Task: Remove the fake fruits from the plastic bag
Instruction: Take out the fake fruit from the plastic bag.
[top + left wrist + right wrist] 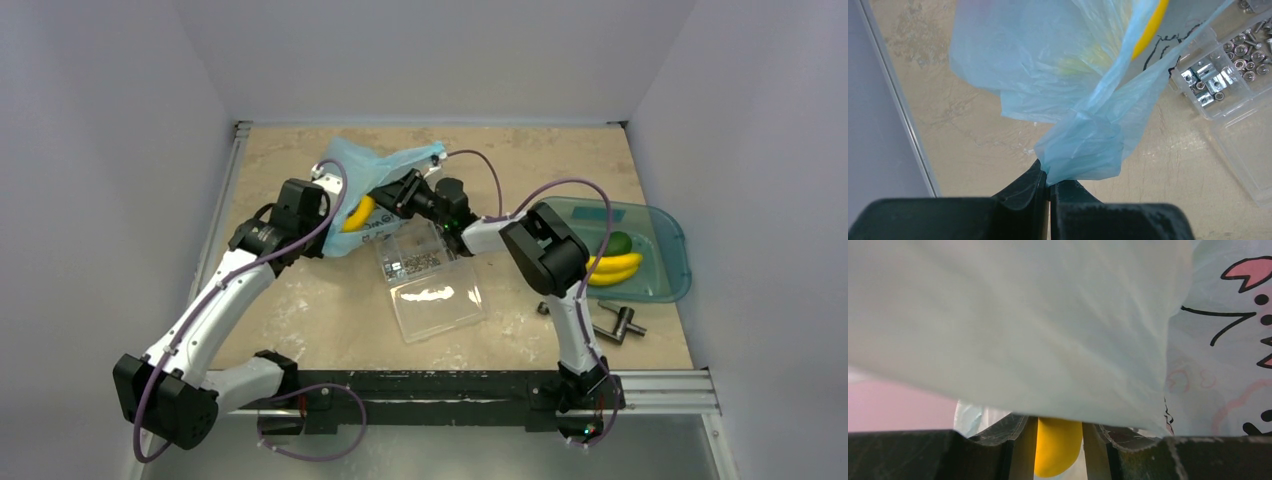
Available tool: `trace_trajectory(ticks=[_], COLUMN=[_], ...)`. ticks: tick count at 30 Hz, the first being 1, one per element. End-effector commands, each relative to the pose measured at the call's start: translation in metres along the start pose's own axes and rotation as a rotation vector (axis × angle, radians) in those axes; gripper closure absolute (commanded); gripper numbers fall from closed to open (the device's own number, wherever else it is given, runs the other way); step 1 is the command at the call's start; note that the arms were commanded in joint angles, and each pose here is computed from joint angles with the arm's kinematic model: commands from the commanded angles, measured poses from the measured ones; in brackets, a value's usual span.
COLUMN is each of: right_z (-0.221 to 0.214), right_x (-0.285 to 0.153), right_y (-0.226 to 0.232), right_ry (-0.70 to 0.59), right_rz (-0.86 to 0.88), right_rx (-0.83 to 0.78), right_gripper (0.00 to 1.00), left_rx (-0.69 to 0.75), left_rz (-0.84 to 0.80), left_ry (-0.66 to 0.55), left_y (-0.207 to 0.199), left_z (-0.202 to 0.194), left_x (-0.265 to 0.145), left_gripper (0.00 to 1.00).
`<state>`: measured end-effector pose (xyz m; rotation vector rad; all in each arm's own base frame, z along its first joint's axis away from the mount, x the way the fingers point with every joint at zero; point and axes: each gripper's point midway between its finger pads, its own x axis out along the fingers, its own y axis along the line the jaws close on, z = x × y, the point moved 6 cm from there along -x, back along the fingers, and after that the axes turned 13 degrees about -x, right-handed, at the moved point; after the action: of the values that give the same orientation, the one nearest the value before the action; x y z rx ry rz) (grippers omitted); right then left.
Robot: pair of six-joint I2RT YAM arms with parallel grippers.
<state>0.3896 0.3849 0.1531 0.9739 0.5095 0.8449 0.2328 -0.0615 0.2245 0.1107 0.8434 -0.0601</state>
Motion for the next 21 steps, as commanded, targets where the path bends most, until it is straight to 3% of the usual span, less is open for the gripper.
trace_trajectory(ticks=[1,6,11,16,19,21], right_z=[0.02,0.041,0.034,0.025,0.02,0.015], right_x=[-0.019,-0.035,-0.046,-0.037,-0.031,-0.025], right_y=[0.044,0.059,0.056,0.057,0.069,0.076], right_ry=[-0.072,-0.158,-0.188,-0.141,-0.105,-0.071], right_rz=[0.15,0.024,-0.101,-0.052,0.039,0.036], right_rx=[-0.13,-0.283,-0.383,-0.259,-0.124,-0.13], right_gripper=[1.0,1.0,1.0,1.0,1.0,1.0], left_rx=[-0.005,-0.026,-0.036,-0.026,-0.041,-0.074], left_rz=[0.028,0.027,-0.008,-0.093,-0.028,0.035], left_ry=[-0.024,-0.005,-0.019,-0.045,-0.045,-0.057], left_y=[0.003,0.001,-0.003,-0.011,-0.004,0.003], left_z=[0.0,0.001,0.003,0.005,0.004,0.005], left_x=[-0.002,0.001,-0.002,-0.006,-0.004,-0.003], left_gripper=[1.0,1.0,1.0,1.0,1.0,1.0])
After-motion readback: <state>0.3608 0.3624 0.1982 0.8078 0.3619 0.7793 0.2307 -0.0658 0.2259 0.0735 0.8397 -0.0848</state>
